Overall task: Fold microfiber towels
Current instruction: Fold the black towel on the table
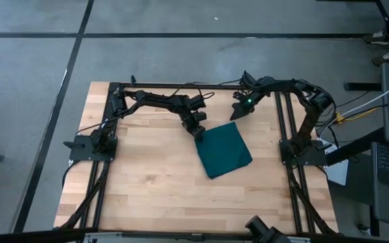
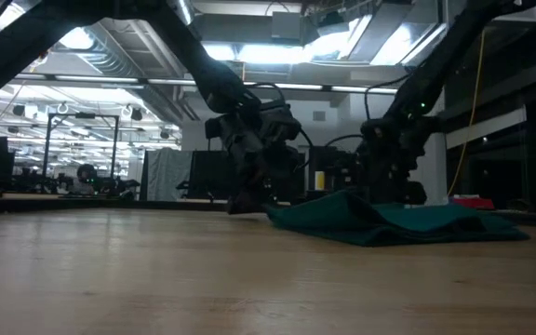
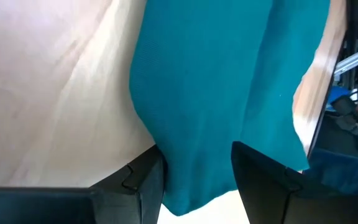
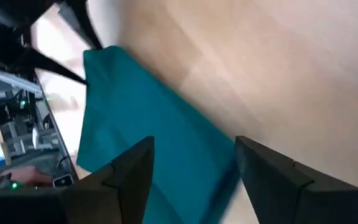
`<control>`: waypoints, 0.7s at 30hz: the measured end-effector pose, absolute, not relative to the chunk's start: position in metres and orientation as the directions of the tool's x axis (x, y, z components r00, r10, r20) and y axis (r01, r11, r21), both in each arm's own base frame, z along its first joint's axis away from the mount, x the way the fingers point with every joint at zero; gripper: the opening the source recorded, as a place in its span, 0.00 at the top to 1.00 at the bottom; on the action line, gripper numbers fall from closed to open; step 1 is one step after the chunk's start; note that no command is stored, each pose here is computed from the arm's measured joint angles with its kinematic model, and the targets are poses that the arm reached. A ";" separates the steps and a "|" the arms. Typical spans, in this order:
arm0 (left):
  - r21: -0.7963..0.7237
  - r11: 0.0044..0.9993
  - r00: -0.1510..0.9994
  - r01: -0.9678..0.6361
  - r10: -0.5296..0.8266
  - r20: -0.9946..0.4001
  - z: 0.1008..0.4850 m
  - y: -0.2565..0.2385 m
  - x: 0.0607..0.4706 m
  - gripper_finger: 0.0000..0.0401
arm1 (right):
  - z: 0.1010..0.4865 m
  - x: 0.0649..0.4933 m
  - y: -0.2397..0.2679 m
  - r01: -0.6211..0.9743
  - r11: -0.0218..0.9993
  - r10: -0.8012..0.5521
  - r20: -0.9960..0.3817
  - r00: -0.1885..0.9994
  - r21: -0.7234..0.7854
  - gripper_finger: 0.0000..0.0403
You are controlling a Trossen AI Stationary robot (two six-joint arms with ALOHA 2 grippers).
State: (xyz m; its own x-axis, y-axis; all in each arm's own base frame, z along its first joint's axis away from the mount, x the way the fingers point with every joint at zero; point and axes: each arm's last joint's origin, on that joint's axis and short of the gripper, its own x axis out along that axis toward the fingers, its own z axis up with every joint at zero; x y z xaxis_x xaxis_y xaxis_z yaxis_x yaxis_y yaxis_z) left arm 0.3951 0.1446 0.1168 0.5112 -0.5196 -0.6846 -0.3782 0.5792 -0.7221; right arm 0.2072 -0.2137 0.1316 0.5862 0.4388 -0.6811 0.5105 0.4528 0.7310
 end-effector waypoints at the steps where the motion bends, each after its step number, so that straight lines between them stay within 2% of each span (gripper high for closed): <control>1: -0.726 0.578 0.517 -0.373 -0.520 -0.680 0.117 0.145 0.395 0.57 | 0.133 0.211 -0.213 0.503 0.458 0.441 -0.678 0.587 0.733 0.43; 13: -0.731 0.587 0.538 -0.349 -0.513 -0.669 0.119 0.150 0.396 0.57 | 0.132 0.220 -0.202 0.544 0.487 0.460 -0.730 0.505 0.683 0.55; 17: -0.729 0.600 0.539 -0.330 -0.514 -0.667 0.120 0.150 0.396 0.57 | 0.122 0.216 -0.196 0.574 0.471 0.523 -0.736 0.430 0.670 0.56; 21: -0.740 0.597 0.541 -0.309 -0.530 -0.653 0.120 0.151 0.395 0.57 | 0.117 0.217 -0.190 0.583 0.499 0.540 -0.756 0.370 0.641 0.54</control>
State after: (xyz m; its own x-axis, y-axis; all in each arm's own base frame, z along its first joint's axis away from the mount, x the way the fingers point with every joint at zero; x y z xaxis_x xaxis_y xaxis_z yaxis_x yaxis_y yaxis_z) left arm 0.3953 0.1507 0.1205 0.5412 -0.5297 -0.6530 -0.3092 0.5968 -0.7404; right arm 0.2171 -0.1905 0.1171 0.3698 0.5402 -0.7560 0.5829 0.4987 0.6415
